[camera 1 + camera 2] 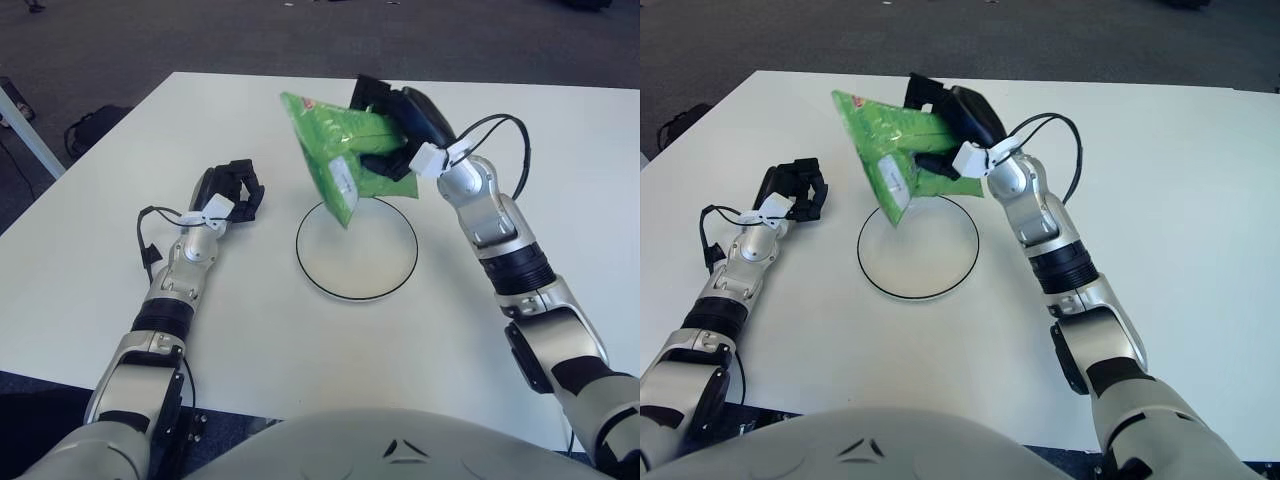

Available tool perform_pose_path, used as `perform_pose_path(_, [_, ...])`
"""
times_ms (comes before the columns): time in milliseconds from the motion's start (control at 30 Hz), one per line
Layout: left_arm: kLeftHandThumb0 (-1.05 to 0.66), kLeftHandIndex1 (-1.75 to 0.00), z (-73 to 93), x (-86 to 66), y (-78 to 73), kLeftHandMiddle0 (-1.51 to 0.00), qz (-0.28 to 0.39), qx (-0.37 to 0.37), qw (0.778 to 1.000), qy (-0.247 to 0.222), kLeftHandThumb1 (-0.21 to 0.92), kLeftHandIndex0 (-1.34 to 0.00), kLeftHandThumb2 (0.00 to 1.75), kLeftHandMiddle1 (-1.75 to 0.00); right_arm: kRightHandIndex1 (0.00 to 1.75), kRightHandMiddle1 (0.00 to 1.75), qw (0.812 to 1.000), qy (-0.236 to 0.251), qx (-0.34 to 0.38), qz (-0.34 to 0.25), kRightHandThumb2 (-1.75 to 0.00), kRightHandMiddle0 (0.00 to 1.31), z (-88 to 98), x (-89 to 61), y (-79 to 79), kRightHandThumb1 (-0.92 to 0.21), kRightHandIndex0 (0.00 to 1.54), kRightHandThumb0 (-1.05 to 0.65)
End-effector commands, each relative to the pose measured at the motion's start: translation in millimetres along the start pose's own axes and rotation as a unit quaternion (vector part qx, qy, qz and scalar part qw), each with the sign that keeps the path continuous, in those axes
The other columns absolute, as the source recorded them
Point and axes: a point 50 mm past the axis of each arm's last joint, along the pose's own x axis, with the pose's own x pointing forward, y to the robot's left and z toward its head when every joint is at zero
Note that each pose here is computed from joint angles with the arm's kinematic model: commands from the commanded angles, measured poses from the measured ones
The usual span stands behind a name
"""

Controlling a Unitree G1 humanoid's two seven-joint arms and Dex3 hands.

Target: Put the snack into the plate.

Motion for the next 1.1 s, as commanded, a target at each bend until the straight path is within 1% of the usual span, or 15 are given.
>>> perform_pose_path(0, [-0.51, -1.75, -35.5, -37.4, -25.9, -1.38, -0.046, 0.000, 0.995, 0.091, 0.57, -1.13, 1.09, -1.75, 1.72, 1.75, 1.000, -0.010, 0.001, 0.019, -1.65, 0.60, 4.1, -1.6, 2.7, -0.02, 0.84, 0.00])
perform_pose_path(133, [-0.51, -1.75, -35.3, -37.4, -26.2, -1.38, -0.046, 0.000, 0.995, 0.090, 0.57, -1.13, 1.09, -1.75, 1.72, 1.75, 0.998, -0.029, -0.006, 0.054, -1.65, 0.59, 7.2, -3.7, 9.9, -0.02, 0.84, 0.00])
perform_pose_path(300, [-0.51, -1.75, -35.1, -37.4, -26.8, -1.38, -0.046, -0.002, 0.995, 0.091, 0.58, -1.12, 1.08, -1.75, 1.73, 1.75, 0.993, -0.056, -0.011, 0.103, -1.65, 0.59, 9.3, -8.5, 25.6, -0.03, 0.84, 0.00])
perform_pose_path(400, [-0.51, -1.75, -34.8, -37.4, -27.4, -1.38, -0.046, -0.002, 0.995, 0.090, 0.57, -1.12, 1.08, -1.75, 1.72, 1.75, 0.991, -0.060, -0.007, 0.123, -1.64, 0.59, 10.4, -10.9, 30.2, -0.03, 0.84, 0.00])
perform_pose_path(567, [-0.51, -1.75, -34.7, -37.3, -27.8, -1.38, -0.046, -0.001, 0.995, 0.091, 0.57, -1.12, 1.08, -1.75, 1.74, 1.75, 0.982, -0.057, -0.003, 0.182, -1.63, 0.58, 9.3, -16.2, 37.6, -0.04, 0.82, 0.00])
perform_pose_path(633, [-0.50, -1.75, -34.7, -37.5, -27.9, -1.38, -0.046, -0.002, 0.995, 0.090, 0.57, -1.12, 1.08, -1.75, 1.74, 1.69, 0.977, -0.052, -0.004, 0.206, -1.64, 0.62, 6.0, -19.6, 42.7, -0.02, 0.84, 0.00])
perform_pose_path(700, [-0.50, -1.75, -34.6, -37.7, -27.9, -1.37, -0.046, -0.002, 0.995, 0.090, 0.56, -1.12, 1.08, -1.75, 1.74, 1.59, 0.973, -0.049, -0.008, 0.224, -1.57, 0.66, 3.0, -22.1, 46.3, -0.05, 0.81, 0.00])
perform_pose_path(833, [-0.49, -1.75, -34.1, -37.8, -28.0, -1.37, -0.046, 0.001, 0.995, 0.087, 0.55, -1.12, 1.10, -1.75, 1.75, 1.52, 0.968, -0.051, -0.018, 0.246, -1.50, 0.67, 0.4, -23.8, 47.9, -0.09, 0.78, -0.01])
perform_pose_path(933, [-0.49, -1.75, -33.8, -37.9, -28.0, -1.36, -0.047, 0.004, 0.995, 0.084, 0.54, -1.13, 1.12, -1.75, 1.75, 1.45, 0.963, -0.049, -0.026, 0.263, -1.35, 0.64, -2.7, -25.2, 49.5, -0.21, 0.69, -0.01])
perform_pose_path(967, [-0.49, -1.75, -34.0, -37.8, -27.9, -1.37, -0.047, 0.004, 0.995, 0.084, 0.53, -1.14, 1.13, -1.75, 1.75, 1.43, 0.962, -0.048, -0.027, 0.269, -1.28, 0.62, -3.9, -25.7, 49.8, -0.26, 0.65, -0.01])
perform_pose_path(1000, [-0.49, -1.75, -34.2, -37.7, -27.8, -1.37, -0.047, 0.005, 0.995, 0.084, 0.53, -1.14, 1.13, -1.75, 1.74, 1.46, 0.960, -0.048, -0.028, 0.274, -1.20, 0.56, -4.8, -26.0, 50.0, -0.33, 0.58, -0.01])
perform_pose_path(1033, [-0.49, -1.75, -34.5, -37.6, -27.6, -1.37, -0.047, 0.006, 0.995, 0.084, 0.52, -1.15, 1.14, -1.75, 1.74, 1.51, 0.959, -0.049, -0.027, 0.277, -1.08, 0.47, -5.4, -26.2, 50.1, -0.45, 0.48, -0.01])
perform_pose_path(1067, [-0.49, -1.75, -34.7, -37.6, -27.5, -1.37, -0.047, 0.007, 0.995, 0.083, 0.52, -1.15, 1.14, -1.75, 1.72, 1.54, 0.958, -0.049, -0.027, 0.280, -0.89, 0.44, -5.8, -26.3, 50.1, -0.58, 0.32, -0.14])
